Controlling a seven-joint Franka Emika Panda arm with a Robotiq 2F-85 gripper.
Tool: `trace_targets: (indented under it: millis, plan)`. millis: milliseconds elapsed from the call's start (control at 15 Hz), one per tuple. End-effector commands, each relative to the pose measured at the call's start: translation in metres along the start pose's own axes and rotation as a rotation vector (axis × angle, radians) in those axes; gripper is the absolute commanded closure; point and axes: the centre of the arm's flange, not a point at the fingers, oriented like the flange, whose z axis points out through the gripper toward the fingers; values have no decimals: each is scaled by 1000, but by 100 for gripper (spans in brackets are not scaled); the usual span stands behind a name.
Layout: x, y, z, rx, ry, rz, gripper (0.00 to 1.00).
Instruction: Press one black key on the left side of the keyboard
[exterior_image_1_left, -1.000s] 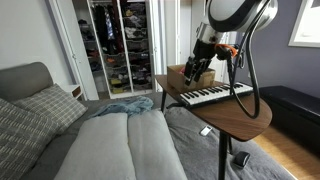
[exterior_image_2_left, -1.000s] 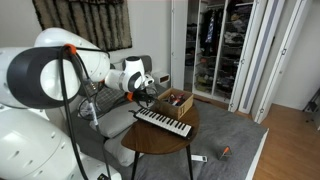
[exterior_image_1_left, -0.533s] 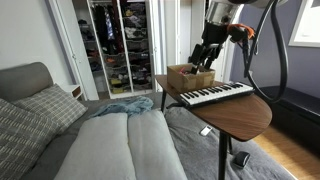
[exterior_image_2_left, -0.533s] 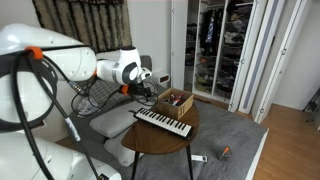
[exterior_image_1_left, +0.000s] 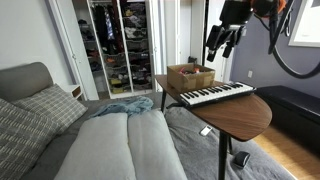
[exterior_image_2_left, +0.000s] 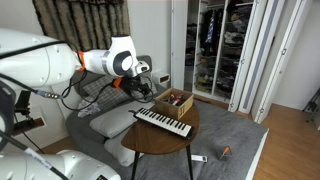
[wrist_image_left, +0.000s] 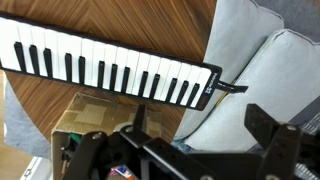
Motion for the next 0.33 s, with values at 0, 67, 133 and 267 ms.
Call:
trace_targets:
  millis: [0,67,133,267]
  plan:
    - [-22,7,-28,-46,1,81,0]
    - [-25,9,-32,-50,3,97,0]
    - [-12,8,-18,-18,0,58,0]
    - [-17,10,-27,-24,7,75,0]
